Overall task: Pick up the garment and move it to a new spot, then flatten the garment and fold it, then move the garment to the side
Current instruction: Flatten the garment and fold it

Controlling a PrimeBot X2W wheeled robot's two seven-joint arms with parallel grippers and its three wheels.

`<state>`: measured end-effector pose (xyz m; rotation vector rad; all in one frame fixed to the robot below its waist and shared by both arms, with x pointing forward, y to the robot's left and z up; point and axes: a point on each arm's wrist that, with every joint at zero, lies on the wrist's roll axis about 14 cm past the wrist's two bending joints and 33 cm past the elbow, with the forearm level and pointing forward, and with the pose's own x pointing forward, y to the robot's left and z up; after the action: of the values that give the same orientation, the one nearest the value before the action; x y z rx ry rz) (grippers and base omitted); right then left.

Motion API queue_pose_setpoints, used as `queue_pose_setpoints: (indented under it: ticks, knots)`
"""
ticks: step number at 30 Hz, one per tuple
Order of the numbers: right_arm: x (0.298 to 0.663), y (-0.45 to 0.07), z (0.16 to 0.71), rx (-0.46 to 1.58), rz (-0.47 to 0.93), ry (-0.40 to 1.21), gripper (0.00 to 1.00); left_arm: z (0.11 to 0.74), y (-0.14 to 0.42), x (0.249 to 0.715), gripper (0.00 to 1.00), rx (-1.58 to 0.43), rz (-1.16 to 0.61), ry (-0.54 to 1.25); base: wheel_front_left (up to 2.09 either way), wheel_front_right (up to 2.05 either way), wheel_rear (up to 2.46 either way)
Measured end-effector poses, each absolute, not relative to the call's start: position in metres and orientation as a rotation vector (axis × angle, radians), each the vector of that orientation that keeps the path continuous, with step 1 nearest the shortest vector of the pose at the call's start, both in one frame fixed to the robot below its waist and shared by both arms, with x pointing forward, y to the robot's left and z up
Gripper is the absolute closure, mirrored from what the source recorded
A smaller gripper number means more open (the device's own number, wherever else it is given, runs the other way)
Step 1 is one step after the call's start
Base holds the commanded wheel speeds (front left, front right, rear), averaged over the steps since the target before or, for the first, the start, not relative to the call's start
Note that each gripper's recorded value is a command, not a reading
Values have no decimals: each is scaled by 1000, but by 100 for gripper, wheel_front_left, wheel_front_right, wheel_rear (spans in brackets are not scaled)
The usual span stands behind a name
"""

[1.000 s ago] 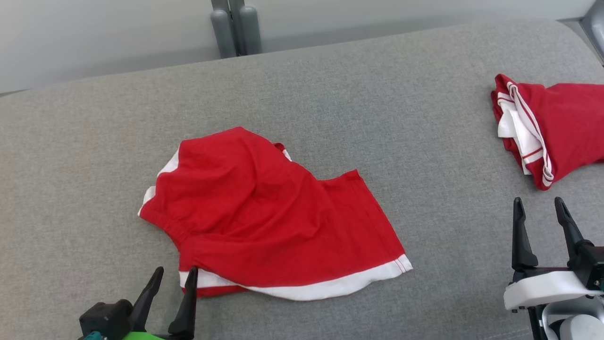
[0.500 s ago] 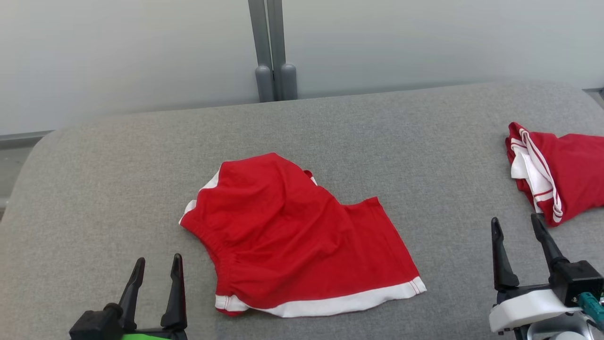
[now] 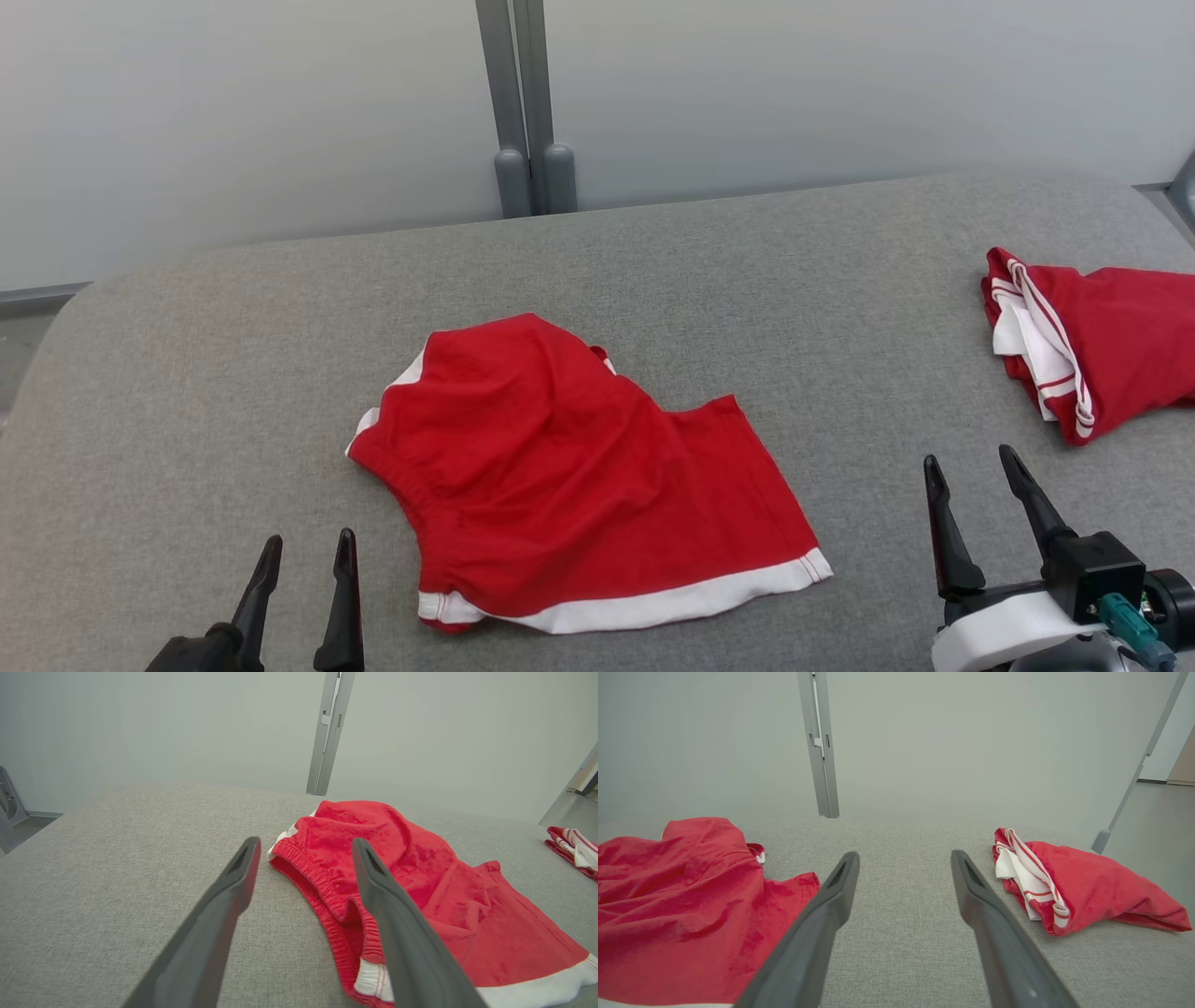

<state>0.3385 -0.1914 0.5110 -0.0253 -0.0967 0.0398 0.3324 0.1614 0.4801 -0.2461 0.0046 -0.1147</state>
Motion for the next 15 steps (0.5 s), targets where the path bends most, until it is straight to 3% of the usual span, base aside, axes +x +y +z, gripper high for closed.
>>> queue_pose_setpoints:
  ticks: [15]
  knots:
    - [340,-188,508,-22,47,-86,0,474,159,332,0,-240,-118,24,0,0,0]
